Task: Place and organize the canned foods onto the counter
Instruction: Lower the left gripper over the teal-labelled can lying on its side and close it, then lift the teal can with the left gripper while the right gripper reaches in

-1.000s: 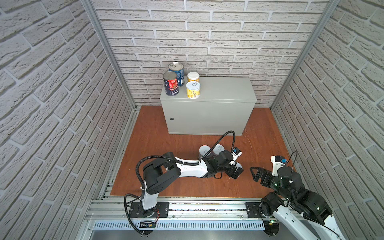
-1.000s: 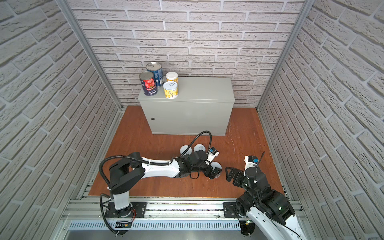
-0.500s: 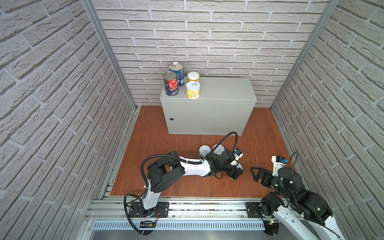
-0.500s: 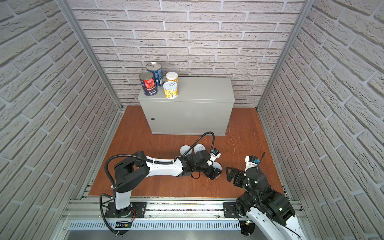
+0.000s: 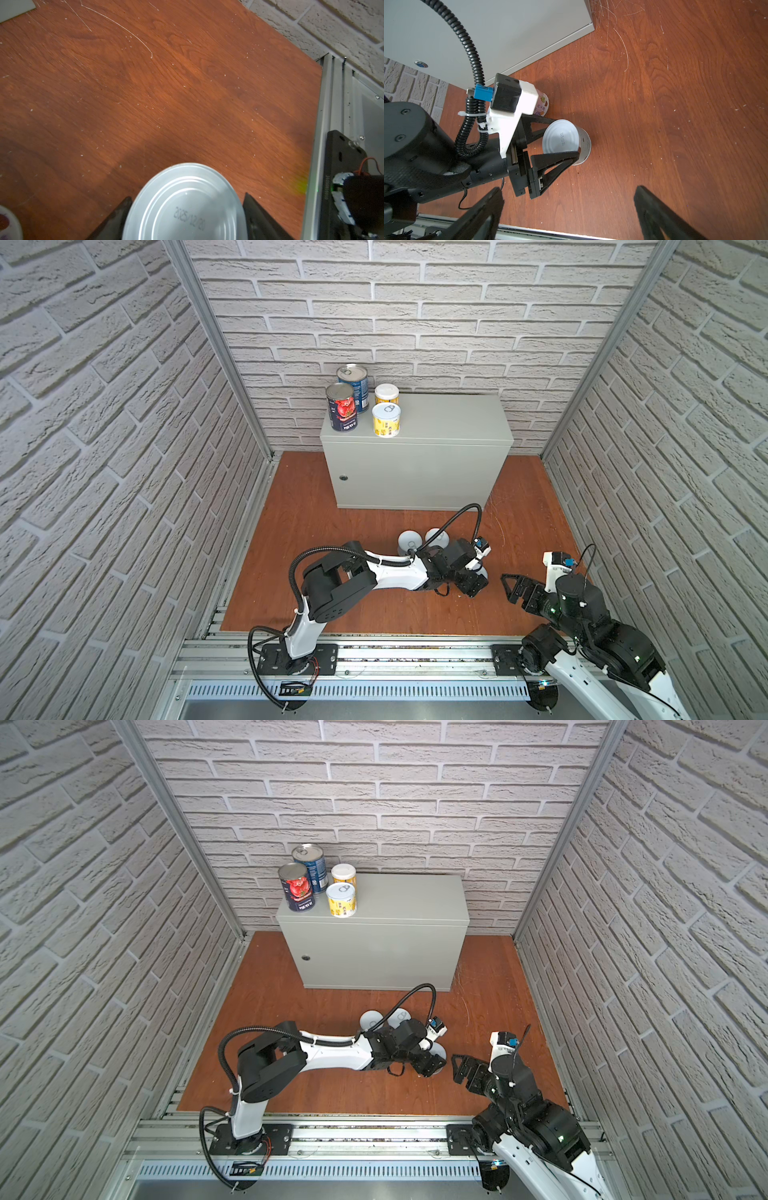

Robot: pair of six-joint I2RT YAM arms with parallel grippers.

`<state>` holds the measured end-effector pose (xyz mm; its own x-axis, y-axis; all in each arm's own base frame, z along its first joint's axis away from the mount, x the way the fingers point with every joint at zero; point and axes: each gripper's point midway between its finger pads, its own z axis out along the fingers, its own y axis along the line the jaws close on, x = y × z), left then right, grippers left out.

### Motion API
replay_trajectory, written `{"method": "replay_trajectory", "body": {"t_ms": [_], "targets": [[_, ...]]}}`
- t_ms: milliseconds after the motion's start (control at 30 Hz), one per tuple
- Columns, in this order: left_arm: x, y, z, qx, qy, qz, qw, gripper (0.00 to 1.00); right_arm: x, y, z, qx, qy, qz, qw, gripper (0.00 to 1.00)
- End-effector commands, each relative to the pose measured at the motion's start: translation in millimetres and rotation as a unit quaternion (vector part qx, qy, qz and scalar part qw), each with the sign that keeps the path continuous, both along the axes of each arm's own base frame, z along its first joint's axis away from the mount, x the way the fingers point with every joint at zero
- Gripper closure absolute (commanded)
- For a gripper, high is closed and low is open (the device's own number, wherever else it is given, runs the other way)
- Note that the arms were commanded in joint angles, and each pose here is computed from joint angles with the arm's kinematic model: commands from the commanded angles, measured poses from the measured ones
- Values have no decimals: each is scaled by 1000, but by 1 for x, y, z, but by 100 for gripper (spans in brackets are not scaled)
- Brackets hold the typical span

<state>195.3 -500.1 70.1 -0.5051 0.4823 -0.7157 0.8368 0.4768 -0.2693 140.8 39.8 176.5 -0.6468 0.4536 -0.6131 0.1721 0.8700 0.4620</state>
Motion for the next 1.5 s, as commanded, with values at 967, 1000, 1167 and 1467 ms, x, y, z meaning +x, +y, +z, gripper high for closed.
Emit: {"method": "replay_trajectory", "body": {"t_ms": [967,1000,1167,1467], "targets": [[57,22,-21,58,1,114,992,33,8,5,3,-8,7,8,1000,1],[58,22,-20,56,1,114,992,36,8,6,2,-8,8,9,1000,1],[65,25,-4,40,4,120,992,40,12,20,1,0,6,46,999,1],[81,60,64,-46,51,139,988,44,23,50,-1,-3,2,131,991,1]]}}
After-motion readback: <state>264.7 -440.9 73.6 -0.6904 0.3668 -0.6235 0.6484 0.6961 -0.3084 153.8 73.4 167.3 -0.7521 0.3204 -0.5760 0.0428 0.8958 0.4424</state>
